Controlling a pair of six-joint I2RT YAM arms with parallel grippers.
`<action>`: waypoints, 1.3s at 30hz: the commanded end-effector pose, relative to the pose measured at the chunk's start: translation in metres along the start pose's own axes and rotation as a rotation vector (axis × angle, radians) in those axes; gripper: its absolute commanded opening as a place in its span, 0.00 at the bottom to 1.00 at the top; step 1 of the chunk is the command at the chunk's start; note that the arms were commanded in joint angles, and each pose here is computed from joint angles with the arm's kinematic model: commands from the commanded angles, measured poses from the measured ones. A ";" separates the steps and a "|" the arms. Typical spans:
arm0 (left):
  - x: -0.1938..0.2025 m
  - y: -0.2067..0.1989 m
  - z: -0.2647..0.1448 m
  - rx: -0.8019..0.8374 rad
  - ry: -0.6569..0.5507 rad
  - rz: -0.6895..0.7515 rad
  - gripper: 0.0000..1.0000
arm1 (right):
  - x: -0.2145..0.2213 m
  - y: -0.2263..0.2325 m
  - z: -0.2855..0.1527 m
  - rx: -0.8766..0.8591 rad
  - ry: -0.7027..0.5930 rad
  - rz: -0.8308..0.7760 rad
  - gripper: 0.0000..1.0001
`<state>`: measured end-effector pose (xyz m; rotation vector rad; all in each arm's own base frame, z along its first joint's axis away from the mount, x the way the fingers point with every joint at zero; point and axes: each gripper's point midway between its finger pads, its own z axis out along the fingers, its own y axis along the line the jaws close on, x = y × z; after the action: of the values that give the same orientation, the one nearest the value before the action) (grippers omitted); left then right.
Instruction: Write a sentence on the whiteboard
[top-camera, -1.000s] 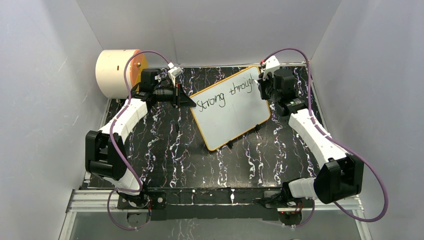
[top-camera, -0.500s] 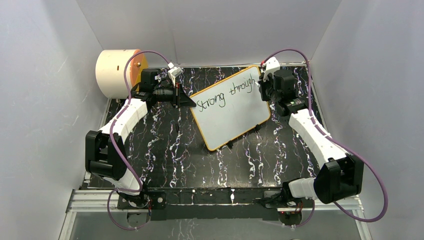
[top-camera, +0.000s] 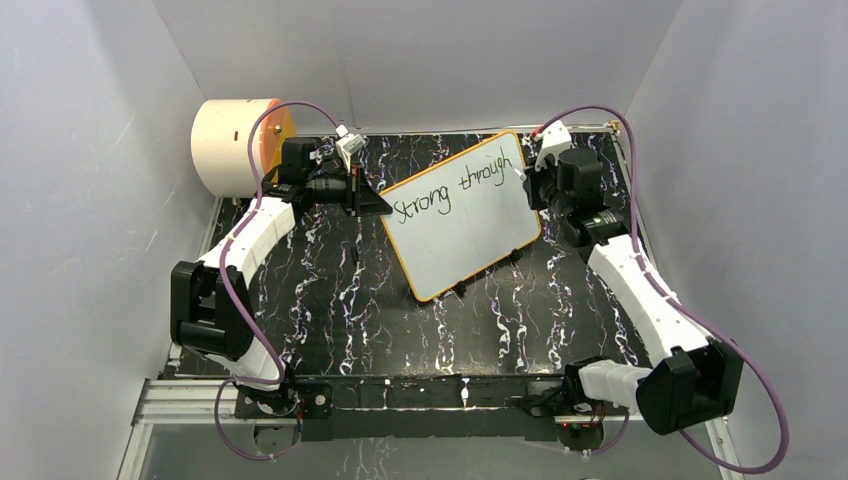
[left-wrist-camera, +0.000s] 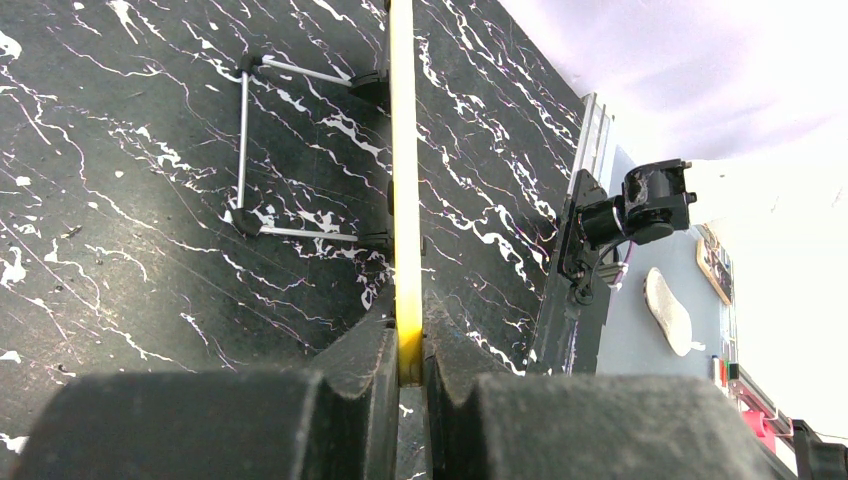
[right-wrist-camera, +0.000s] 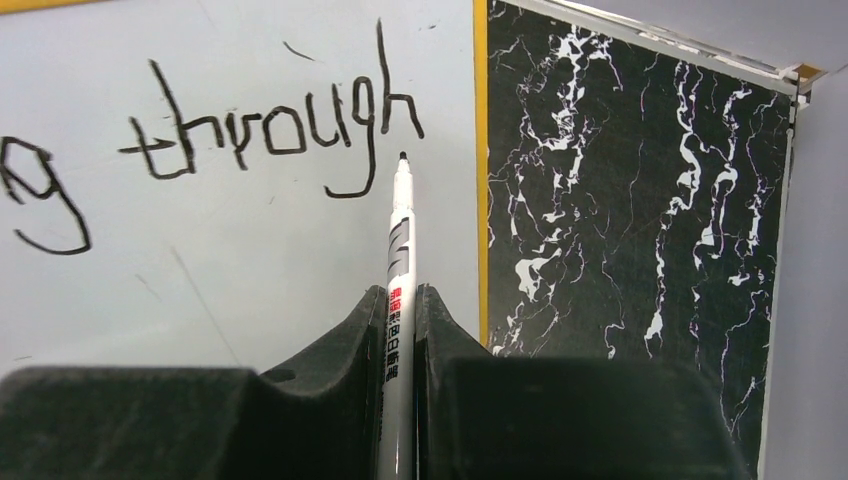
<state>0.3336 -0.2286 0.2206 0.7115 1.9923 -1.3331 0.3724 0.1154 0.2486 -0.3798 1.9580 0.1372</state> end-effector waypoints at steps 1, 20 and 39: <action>0.003 -0.007 -0.003 0.008 0.006 0.019 0.00 | -0.015 0.015 -0.020 -0.063 -0.074 0.022 0.00; 0.004 -0.005 -0.003 -0.008 0.004 0.012 0.00 | 0.023 0.088 -0.051 -0.207 -0.071 -0.010 0.00; 0.004 -0.006 -0.004 -0.015 -0.006 0.017 0.00 | 0.053 0.164 -0.061 -0.248 0.002 -0.074 0.00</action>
<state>0.3331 -0.2278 0.2191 0.7042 1.9936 -1.3228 0.2457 0.2343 0.2051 -0.6632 1.9533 0.3613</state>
